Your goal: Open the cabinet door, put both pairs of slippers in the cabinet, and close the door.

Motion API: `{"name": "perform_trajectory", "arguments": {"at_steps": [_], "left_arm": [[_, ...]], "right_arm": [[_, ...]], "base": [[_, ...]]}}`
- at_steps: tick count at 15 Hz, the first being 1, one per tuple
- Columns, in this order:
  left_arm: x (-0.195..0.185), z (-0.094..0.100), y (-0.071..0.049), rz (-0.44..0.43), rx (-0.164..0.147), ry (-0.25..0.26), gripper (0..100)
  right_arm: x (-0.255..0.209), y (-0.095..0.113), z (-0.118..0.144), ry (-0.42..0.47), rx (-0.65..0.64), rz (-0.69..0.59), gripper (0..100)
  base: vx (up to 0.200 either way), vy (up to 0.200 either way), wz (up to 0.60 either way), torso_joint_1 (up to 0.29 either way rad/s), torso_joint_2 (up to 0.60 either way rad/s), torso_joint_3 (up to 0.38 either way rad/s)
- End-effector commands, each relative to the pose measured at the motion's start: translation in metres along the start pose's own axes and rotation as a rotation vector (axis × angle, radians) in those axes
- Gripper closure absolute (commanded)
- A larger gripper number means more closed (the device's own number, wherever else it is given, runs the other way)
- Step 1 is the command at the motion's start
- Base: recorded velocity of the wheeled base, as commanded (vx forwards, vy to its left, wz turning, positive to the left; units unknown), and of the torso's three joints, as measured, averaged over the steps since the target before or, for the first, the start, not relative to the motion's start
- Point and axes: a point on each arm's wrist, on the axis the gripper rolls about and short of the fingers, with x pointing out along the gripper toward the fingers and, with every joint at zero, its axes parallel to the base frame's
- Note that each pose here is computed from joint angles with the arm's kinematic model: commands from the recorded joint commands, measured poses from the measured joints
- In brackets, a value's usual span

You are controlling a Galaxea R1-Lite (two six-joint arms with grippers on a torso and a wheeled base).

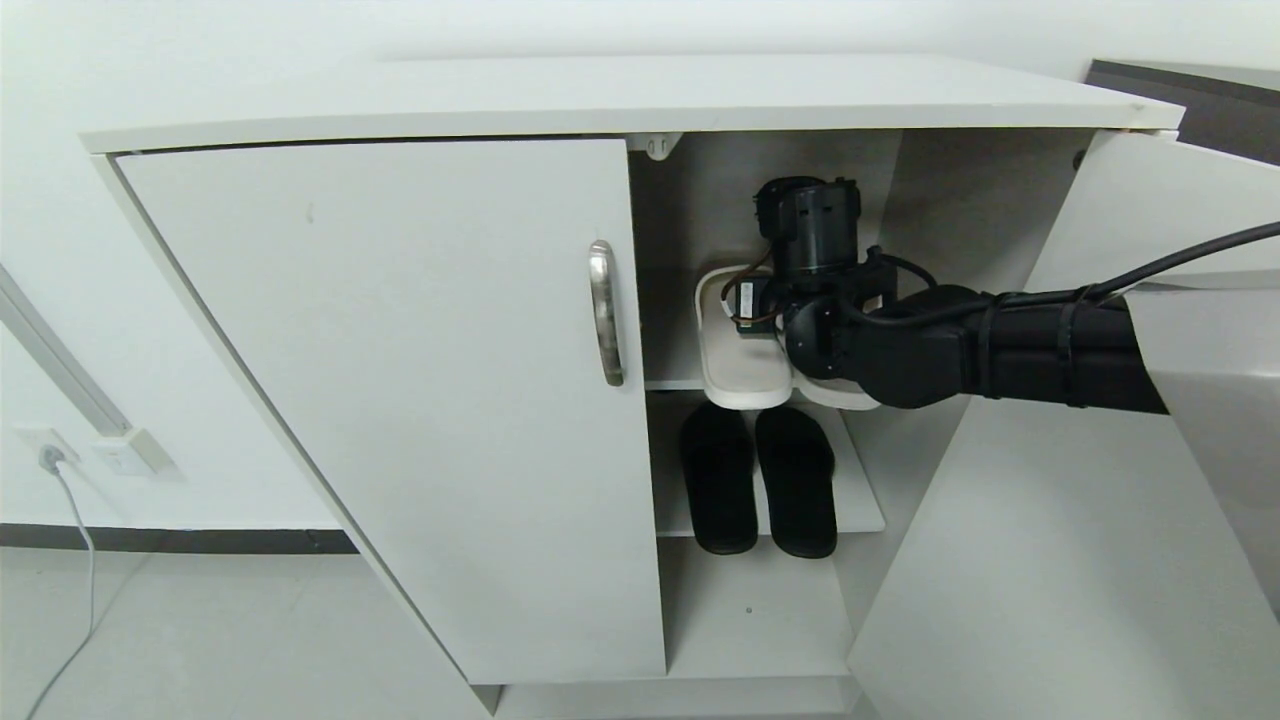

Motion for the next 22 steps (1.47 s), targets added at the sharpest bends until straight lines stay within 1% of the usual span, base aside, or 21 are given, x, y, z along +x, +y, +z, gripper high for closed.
{"name": "perform_trajectory", "arguments": {"at_steps": [1, 7, 8, 10, 14, 18, 20, 22], "left_arm": [[0.0, 0.0, 0.0, 0.0, 0.0, 0.001, 100], [0.0, 0.0, 0.0, 0.0, 0.0, 0.001, 100], [0.0, 0.0, 0.0, 0.0, -0.002, 0.002, 100], [0.0, 0.0, 0.0, 0.0, -0.002, 0.001, 100], [0.0, 0.0, 0.0, 0.0, -0.002, 0.001, 100], [0.0, 0.0, 0.0, 0.0, -0.002, 0.001, 100], [0.0, 0.0, 0.0, 0.0, -0.002, 0.001, 100], [0.0, 0.0, 0.0, 0.0, -0.002, 0.001, 100]], "right_arm": [[0.001, 0.001, -0.002, 0.004, -0.003, 0.0, 100], [0.001, 0.001, -0.004, 0.015, -0.009, -0.001, 100], [0.001, 0.0, -0.004, 0.015, -0.009, -0.001, 0], [-0.001, -0.002, -0.006, 0.03, -0.017, -0.003, 0], [-0.023, -0.005, -0.001, 0.046, -0.032, 0.019, 0], [-0.057, -0.009, 0.008, 0.043, -0.021, 0.057, 0], [-0.074, -0.011, 0.006, 0.045, -0.027, 0.083, 0], [-0.101, -0.013, -0.001, 0.042, -0.03, 0.132, 0]], "base": [[0.0, 0.0, 0.0, 0.0, 0.0, 0.0], [0.0, 0.0, 0.0, 0.0, 0.0, 0.0], [0.0, 0.0, 0.0, 0.0, 0.0, 0.0], [0.0, 0.0, 0.0, 0.0, 0.0, 0.0], [0.0, 0.0, 0.0, 0.0, 0.0, 0.0], [0.0, 0.0, 0.0, 0.0, 0.0, 0.0], [0.0, 0.0, 0.0, 0.0, 0.0, 0.0], [0.0, 0.0, 0.0, 0.0, 0.0, 0.0]]}}
